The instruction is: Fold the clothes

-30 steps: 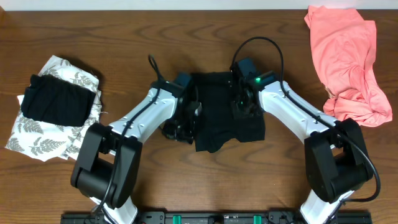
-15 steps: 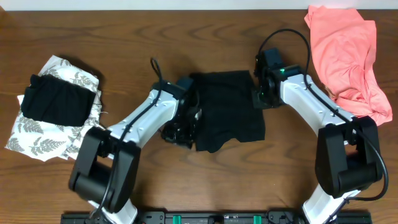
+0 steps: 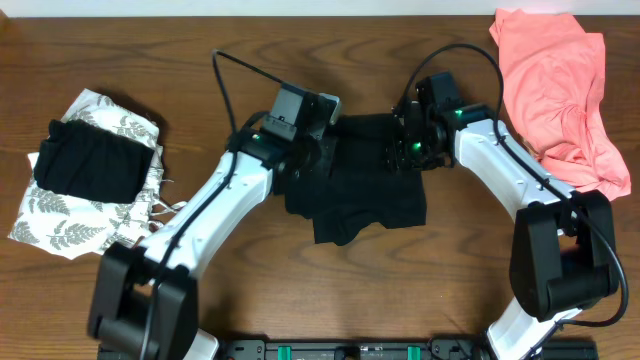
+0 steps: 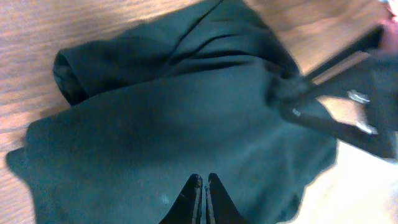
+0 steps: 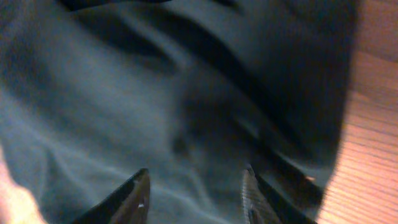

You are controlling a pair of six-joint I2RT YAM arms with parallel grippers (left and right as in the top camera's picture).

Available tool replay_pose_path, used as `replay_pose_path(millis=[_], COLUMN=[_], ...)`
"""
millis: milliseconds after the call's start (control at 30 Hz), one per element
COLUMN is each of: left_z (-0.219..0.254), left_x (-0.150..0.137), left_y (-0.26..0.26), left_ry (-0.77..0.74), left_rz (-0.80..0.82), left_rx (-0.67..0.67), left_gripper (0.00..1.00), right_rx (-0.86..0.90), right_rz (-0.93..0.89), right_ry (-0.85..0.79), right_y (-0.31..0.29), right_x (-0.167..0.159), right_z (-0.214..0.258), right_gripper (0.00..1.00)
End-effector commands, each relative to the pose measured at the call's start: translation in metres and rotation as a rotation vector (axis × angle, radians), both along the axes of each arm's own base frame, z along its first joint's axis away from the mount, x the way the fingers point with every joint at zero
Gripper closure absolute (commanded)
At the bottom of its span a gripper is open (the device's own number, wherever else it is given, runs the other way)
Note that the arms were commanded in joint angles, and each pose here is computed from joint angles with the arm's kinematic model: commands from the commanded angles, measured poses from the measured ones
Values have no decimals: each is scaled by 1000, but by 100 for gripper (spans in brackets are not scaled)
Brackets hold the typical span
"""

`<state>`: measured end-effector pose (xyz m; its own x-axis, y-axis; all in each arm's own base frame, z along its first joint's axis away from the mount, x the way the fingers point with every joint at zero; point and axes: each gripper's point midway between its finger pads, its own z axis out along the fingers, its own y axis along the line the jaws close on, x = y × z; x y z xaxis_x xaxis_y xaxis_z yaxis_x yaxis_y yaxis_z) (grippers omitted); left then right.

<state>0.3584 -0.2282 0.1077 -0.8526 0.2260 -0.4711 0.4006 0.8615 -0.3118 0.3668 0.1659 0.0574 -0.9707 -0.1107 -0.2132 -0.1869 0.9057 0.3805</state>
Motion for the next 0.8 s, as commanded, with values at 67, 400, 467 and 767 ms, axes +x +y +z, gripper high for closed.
replay_pose_path(millis=[67, 400, 467, 767], left_z=[-54, -72, -73, -82], left_x=[-37, -115, -121, -140], left_y=[-7, 1, 1, 14], left_ry=[296, 598, 614, 677], left_rz=[28, -15, -20, -12], left_rx=[-17, 103, 114, 162], left_gripper=[94, 94, 94, 94], right_rx=[71, -15, -45, -215], right_rz=[43, -76, -87, -131], right_ry=[-28, -159, -163, -210], right_y=[26, 17, 12, -23], right_x=[-5, 27, 29, 57], right_z=[14, -5, -20, -88], right_gripper=[72, 80, 79, 81])
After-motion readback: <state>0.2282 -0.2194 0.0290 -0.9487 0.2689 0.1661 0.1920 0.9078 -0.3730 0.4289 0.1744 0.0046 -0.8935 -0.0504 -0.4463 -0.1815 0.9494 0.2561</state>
